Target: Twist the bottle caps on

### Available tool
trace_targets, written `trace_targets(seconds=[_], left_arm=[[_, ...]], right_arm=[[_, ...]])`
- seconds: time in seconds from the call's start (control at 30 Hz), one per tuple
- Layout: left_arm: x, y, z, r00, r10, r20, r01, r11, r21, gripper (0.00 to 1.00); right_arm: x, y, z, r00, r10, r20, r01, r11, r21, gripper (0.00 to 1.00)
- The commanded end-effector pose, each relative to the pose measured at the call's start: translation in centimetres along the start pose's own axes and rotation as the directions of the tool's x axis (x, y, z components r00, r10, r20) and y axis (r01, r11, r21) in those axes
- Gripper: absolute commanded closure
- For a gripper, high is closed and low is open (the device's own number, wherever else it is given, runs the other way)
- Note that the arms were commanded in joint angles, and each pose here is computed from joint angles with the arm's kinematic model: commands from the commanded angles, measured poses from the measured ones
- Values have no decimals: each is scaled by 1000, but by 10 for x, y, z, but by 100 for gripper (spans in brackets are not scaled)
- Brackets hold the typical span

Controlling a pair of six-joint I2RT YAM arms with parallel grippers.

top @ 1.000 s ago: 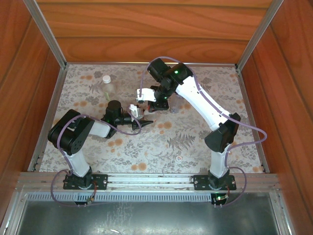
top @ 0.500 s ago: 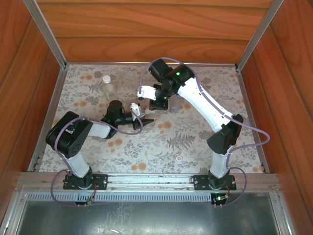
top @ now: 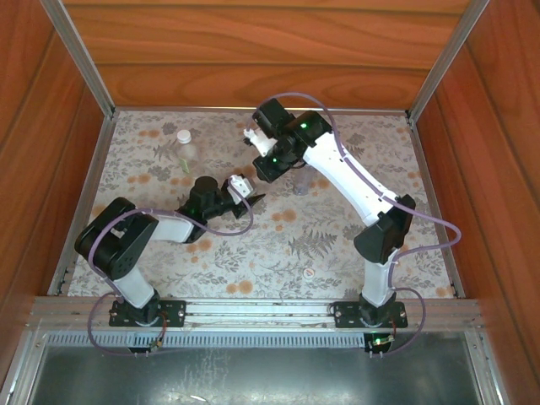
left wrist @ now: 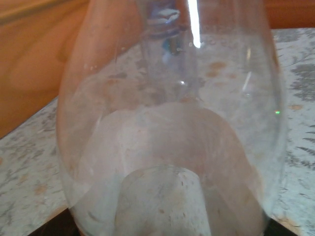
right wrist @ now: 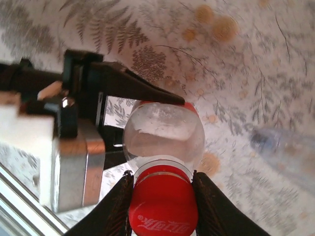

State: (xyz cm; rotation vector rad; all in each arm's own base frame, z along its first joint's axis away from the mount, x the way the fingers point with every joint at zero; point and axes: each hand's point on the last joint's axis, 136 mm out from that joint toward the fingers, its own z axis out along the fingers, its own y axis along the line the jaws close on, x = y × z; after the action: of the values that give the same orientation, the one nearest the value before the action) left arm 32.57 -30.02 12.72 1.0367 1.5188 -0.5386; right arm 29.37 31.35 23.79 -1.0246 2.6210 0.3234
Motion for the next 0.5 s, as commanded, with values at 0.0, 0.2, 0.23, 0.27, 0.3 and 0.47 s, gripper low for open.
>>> trace_targets(seconds=[0.0, 0.2, 0.23, 0.27, 0.3, 0.47], left_arm=[[55, 19, -6, 976, -38, -215, 6, 989, -145, 51], [54, 8, -6, 978, -13, -207, -7, 996, -94, 51], [53, 6, -5, 979, -10, -204, -7, 997, -81, 51], [53, 2, -6, 980, -4, -200, -9, 998, -63, 51], [54, -1, -6, 980, -3, -198, -6, 999, -46, 51], [55, -24, -8, 984, -11, -178, 23, 997, 68, 51]], right_arm=[[37, 8, 5, 918, 362, -160, -358, 932, 54, 98], [36, 1, -1, 899, 418, -130, -408, 908, 93, 88], [34, 1, -3, 907, 404, -121, -395, 914, 88, 85], [31, 1, -4, 916, 385, -111, -378, 922, 82, 82], [28, 1, -5, 925, 368, -99, -361, 929, 76, 78], [14, 0, -10, 976, 211, -43, -209, 977, 43, 53]])
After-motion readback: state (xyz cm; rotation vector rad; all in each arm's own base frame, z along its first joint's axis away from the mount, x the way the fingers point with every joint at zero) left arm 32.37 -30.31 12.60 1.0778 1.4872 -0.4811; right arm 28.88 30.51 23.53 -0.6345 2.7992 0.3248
